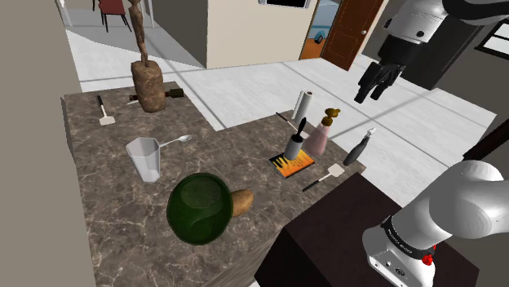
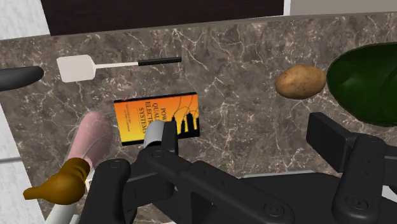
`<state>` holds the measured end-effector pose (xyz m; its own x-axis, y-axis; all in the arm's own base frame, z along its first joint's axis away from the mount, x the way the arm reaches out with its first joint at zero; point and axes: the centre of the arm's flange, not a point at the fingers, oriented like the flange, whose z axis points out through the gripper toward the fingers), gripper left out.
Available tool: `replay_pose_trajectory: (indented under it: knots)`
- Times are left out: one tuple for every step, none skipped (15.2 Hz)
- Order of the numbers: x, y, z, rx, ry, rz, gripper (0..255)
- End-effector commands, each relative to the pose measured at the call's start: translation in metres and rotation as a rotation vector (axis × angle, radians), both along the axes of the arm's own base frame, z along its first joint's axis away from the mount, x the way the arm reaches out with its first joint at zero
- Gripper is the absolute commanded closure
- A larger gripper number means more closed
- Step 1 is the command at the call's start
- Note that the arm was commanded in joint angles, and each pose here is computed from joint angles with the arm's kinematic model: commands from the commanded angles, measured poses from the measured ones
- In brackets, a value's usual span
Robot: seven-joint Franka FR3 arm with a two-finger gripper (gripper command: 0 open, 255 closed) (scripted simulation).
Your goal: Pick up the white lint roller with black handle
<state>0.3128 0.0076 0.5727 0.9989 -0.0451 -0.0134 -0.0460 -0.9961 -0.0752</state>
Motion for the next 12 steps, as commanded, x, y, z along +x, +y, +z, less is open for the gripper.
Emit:
replay_pose_trajectory:
  knots:
    - [0.0,0.0,0.0,0.0,0.0,0.0,0]
    - [0.012,-0.005,-0.008,0.004,0.016,0.01,0]
    - [0.023,-0.01,-0.017,0.007,0.032,0.02,0]
    - [0.035,-0.015,-0.026,0.011,0.048,0.031,0]
    - [0.046,-0.02,-0.035,0.014,0.064,0.041,0]
    - [0.058,-0.024,-0.044,0.018,0.08,0.051,0]
    - [0.069,-0.029,-0.054,0.021,0.097,0.061,0]
    - [0.08,-0.033,-0.063,0.025,0.113,0.072,0]
    - [0.091,-0.037,-0.073,0.028,0.129,0.082,0]
    - [0.102,-0.041,-0.083,0.032,0.145,0.092,0]
    - [0.113,-0.045,-0.094,0.036,0.161,0.102,0]
    - [0.123,-0.049,-0.104,0.039,0.177,0.112,0]
